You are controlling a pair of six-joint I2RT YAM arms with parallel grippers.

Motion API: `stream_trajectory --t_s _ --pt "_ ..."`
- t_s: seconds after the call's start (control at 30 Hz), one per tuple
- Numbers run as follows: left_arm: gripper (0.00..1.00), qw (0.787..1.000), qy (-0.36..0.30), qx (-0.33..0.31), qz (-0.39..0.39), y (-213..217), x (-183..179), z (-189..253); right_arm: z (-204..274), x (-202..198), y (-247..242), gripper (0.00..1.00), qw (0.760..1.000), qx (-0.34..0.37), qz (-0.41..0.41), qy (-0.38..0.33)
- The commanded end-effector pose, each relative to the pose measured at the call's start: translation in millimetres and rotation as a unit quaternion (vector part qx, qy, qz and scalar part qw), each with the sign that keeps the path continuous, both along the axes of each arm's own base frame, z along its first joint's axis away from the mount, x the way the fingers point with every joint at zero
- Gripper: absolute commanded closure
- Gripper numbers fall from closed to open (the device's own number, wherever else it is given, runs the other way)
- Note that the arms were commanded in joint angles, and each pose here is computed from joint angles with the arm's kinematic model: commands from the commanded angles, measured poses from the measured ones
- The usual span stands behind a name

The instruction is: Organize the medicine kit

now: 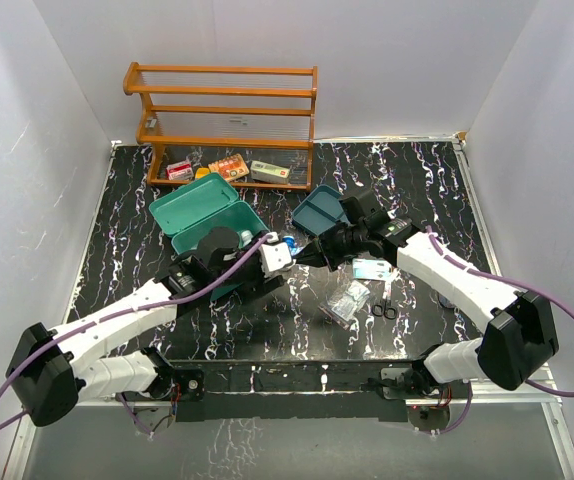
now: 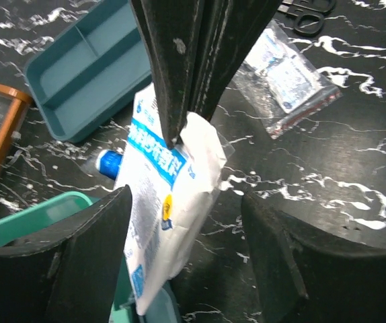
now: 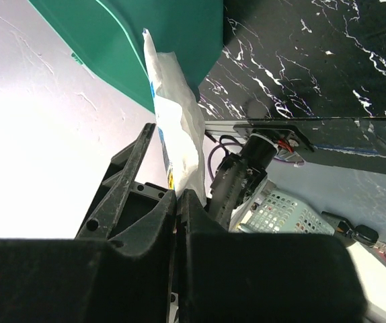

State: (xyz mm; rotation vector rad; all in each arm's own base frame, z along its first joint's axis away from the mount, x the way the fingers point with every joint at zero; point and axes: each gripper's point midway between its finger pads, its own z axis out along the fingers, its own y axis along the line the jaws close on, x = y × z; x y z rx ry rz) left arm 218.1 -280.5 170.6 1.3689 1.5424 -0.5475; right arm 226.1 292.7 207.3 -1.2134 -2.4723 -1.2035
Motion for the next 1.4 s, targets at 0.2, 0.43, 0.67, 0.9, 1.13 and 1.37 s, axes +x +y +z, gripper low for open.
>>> stream_trajectory --t_s 0.2,0.43,0.67,0.9,1.13,1.37 --pt "0.62 0.998 -0.046 -0.039 -0.006 -10.6 6.7 15.6 32.1 2.5 4.4 1.0 0.999 0.041 -0.004 -0.019" --pt "0.8 0.998 -0.027 -0.056 0.011 -8.1 4.1 17.6 41.5 10.5 2.3 0.65 0.997 0.038 -0.006 -0.062" --pt "0.81 0.992 0.031 -0.084 0.084 -2.2 9.7 27.8 70.1 33.0 -11.6 0.46 0.985 0.013 -0.018 -0.172" --pt "0.8 0.957 0.087 -0.153 0.231 23.2 25.0 60.8 111.6 55.8 -34.0 0.41 0.949 -0.041 -0.042 -0.309" --pt "0.79 0.887 0.157 -0.168 0.4 61.5 43.7 86.2 110.4 64.4 -40.7 0.43 0.938 -0.071 -0.046 -0.337" --pt "0.8 0.786 0.232 -0.185 0.542 114.7 61.9 71.2 94.8 67.4 -31.2 0.47 0.942 -0.076 -0.015 -0.326"
